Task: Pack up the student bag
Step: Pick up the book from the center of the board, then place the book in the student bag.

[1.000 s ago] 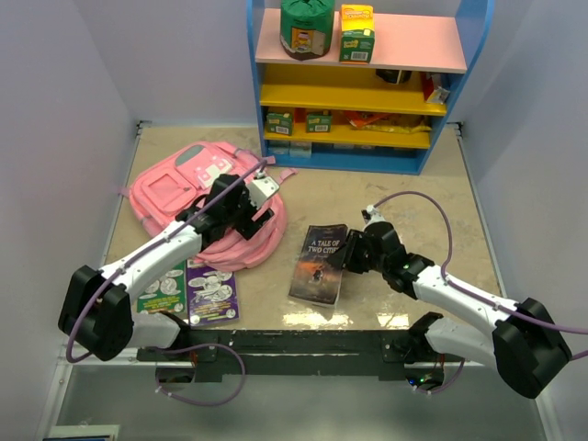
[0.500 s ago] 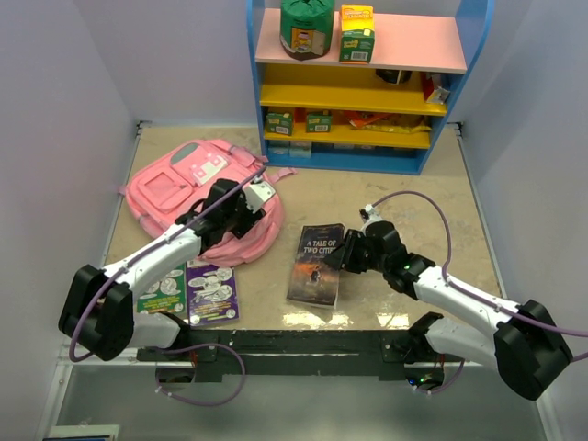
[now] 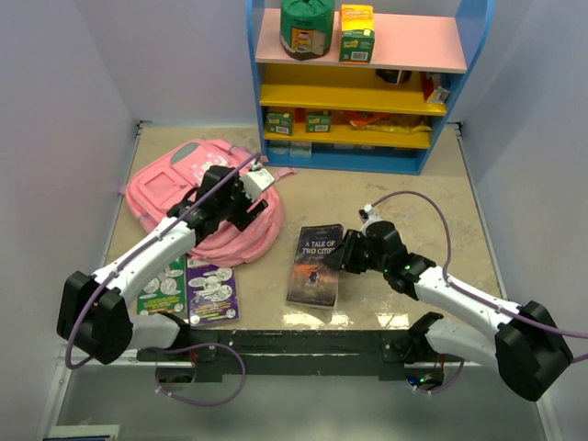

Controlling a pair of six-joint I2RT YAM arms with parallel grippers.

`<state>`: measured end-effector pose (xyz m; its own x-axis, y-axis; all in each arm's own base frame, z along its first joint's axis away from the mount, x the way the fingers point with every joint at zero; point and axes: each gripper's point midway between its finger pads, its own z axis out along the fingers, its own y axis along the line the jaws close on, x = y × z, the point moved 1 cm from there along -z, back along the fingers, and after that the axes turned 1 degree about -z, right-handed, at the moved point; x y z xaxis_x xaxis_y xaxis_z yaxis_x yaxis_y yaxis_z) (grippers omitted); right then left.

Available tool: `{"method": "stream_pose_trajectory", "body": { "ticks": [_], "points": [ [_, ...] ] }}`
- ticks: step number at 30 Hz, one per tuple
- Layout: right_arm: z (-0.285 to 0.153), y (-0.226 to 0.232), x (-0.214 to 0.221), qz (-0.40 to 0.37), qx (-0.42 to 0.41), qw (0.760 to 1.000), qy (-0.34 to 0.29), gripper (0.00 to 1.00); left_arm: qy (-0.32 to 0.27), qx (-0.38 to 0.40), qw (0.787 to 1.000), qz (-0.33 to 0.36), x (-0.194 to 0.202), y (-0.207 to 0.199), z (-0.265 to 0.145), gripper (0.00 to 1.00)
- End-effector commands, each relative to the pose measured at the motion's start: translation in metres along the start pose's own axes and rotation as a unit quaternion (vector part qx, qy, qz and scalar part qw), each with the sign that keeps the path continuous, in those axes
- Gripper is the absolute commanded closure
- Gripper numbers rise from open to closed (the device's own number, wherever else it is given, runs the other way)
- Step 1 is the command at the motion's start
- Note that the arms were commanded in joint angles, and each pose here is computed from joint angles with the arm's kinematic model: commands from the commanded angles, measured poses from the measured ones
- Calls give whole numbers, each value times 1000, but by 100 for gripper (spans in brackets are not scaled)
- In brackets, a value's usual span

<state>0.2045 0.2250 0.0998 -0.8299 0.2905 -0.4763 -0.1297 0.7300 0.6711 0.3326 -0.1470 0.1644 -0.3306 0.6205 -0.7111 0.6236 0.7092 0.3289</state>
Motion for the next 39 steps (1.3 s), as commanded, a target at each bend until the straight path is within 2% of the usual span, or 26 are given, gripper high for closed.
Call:
{"method": "stream_pose_trajectory", "body": {
  "ticks": [1, 9, 11, 13, 14, 16, 17, 20, 22, 29, 36, 39],
  "points": [
    [-10, 60, -39, -9, -104, 993, -56, 100, 18, -34, 999, 14, 12, 16, 7, 20],
    [-14, 63, -41, -6, -110, 992, -58, 100, 55, -57, 996, 27, 39, 28, 22, 21],
    [-15, 64, -43, -6, -111, 992, -60, 100, 62, -56, 996, 30, 43, 28, 27, 23],
    [-17, 68, -45, -3, -117, 991, -63, 100, 60, -61, 996, 30, 44, 29, 29, 30],
    [-18, 69, -45, -2, -119, 991, -63, 100, 61, -65, 996, 31, 44, 31, 30, 34],
    [-21, 75, -48, 1, -131, 989, -68, 100, 50, -75, 996, 29, 36, 36, 30, 52],
    [-22, 79, -50, 0, -137, 988, -69, 100, 41, -79, 996, 27, 30, 39, 26, 66],
    [-24, 91, -59, -3, -149, 986, -75, 100, 4, -80, 997, 19, 4, 44, 12, 90],
    [-24, 100, -64, -6, -161, 984, -75, 100, -17, -83, 996, 12, -15, 50, -2, 97],
    [-24, 138, -84, -10, -214, 974, -74, 100, -69, -61, 996, -9, -59, 54, -42, 99],
    [-1, 140, -81, 6, -234, 971, -52, 100, -125, -70, 989, -30, -102, 67, -87, 100],
    [10, 138, -77, 18, -239, 970, -38, 100, -153, -34, 987, -36, -119, 58, -101, 99]
  ]
}}
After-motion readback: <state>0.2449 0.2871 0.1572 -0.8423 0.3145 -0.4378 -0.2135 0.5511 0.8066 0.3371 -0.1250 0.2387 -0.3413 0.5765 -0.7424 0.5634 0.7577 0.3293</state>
